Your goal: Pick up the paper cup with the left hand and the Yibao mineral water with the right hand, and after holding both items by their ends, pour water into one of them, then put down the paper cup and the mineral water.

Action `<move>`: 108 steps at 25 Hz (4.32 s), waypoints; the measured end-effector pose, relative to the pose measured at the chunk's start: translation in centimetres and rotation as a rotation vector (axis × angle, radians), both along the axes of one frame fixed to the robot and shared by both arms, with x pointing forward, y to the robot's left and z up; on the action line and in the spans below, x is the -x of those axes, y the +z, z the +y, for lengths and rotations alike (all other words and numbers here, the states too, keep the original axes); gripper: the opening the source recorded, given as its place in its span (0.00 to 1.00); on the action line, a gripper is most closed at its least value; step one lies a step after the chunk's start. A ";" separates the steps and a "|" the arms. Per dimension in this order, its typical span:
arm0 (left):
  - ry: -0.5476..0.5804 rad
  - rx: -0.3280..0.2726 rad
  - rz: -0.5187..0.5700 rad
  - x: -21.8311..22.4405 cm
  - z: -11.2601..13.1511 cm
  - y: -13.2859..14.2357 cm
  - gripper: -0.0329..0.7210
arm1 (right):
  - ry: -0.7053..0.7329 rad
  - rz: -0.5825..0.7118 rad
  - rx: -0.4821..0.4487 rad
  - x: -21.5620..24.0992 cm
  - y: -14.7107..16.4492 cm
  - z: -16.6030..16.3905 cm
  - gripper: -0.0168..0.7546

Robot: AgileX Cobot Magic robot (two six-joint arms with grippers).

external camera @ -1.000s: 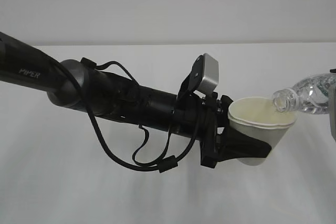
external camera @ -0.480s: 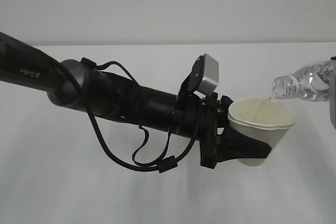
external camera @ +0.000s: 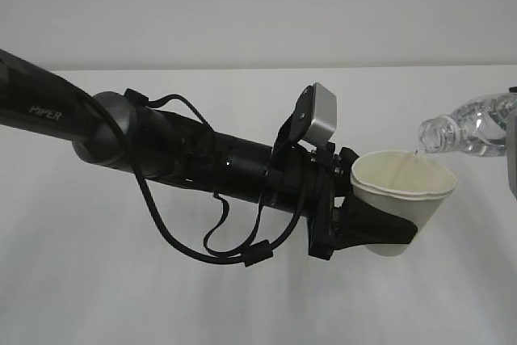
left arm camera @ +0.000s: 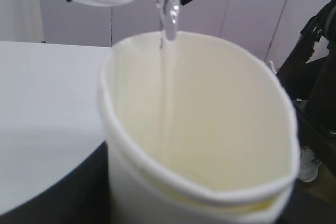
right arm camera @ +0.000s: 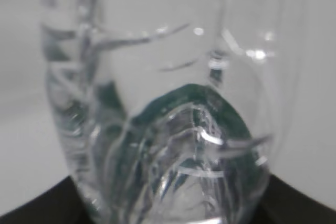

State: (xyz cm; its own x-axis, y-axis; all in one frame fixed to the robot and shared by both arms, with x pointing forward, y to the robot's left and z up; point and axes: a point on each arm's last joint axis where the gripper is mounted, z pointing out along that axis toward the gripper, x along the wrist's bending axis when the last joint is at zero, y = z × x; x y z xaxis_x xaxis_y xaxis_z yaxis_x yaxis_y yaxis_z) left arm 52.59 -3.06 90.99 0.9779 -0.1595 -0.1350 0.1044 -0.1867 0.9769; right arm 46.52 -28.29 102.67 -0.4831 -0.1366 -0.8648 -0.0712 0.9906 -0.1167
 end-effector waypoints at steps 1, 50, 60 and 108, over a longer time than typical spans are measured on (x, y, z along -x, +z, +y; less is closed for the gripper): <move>0.000 0.000 0.000 0.0 0.0 0.0 0.62 | 0.000 0.000 0.000 0.0 0.0 0.0 0.54; -0.003 0.000 0.000 0.0 0.0 0.0 0.62 | 0.021 -0.006 0.039 0.0 0.1 0.0 0.54; -0.004 0.000 -0.001 0.0 0.0 0.0 0.62 | 0.030 -0.007 0.055 0.0 0.1 0.0 0.54; -0.009 -0.005 0.000 0.1 0.0 0.0 0.62 | 0.041 -0.009 0.081 0.0 0.1 0.0 0.54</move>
